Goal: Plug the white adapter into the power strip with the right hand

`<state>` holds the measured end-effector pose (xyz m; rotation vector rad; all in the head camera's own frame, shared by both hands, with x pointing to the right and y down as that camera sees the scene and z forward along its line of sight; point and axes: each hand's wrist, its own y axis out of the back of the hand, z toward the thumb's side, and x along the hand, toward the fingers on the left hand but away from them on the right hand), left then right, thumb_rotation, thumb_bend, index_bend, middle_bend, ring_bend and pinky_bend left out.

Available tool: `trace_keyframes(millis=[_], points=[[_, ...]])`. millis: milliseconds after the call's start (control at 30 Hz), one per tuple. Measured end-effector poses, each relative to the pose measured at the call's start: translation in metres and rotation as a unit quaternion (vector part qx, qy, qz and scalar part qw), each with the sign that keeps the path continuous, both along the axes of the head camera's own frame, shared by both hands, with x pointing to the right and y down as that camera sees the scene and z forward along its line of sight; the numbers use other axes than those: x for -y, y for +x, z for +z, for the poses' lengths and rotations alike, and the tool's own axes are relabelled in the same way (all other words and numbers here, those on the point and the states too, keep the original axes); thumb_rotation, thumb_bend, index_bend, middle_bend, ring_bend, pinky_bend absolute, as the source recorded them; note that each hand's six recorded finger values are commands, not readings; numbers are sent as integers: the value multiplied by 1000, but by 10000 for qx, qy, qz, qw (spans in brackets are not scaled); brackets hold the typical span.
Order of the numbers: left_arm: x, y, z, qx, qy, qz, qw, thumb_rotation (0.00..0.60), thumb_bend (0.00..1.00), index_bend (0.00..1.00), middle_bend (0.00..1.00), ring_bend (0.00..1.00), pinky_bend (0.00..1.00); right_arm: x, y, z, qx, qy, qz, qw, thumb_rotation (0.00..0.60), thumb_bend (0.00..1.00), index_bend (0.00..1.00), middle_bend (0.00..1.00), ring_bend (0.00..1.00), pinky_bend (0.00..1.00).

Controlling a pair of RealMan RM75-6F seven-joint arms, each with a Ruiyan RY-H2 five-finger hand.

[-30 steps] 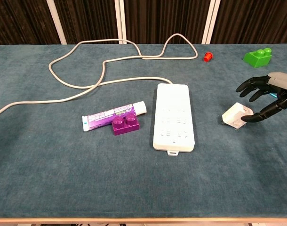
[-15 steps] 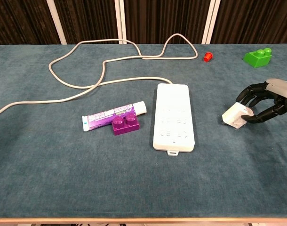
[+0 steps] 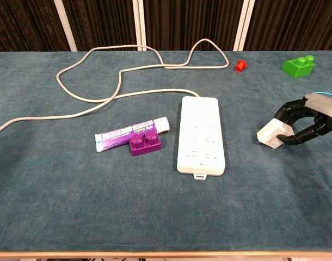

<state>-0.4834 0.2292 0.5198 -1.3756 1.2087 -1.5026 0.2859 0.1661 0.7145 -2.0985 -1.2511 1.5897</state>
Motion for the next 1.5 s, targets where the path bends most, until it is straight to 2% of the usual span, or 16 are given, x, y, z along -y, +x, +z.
trace_keyframes(millis=[400, 733, 1067, 1367, 1500], points=[[0, 1, 1, 6, -12, 5, 10000, 600, 173, 191, 6, 0, 75, -1, 0, 7, -17, -43, 59, 10000, 600, 442, 469, 426, 309, 112], [0, 1, 0, -20, -18, 12, 10000, 600, 173, 193, 6, 0, 76, -1, -4, 6, 101, -47, 61, 9999, 600, 557, 553, 474, 330, 112], [-1, 2, 1, -53, -42, 28, 10000, 600, 173, 194, 6, 0, 76, 4, -10, -2, 274, 151, -35, 9995, 600, 563, 600, 487, 340, 112], [-1, 1, 1, -66, -52, 18, 10000, 600, 173, 194, 6, 0, 76, 28, -20, -17, 309, 334, -612, 9971, 600, 562, 626, 495, 341, 112], [0, 1, 0, -68, -40, 7, 10000, 600, 173, 195, 6, 0, 75, 50, -30, -26, 128, 425, -1154, 9923, 600, 563, 626, 499, 350, 112]])
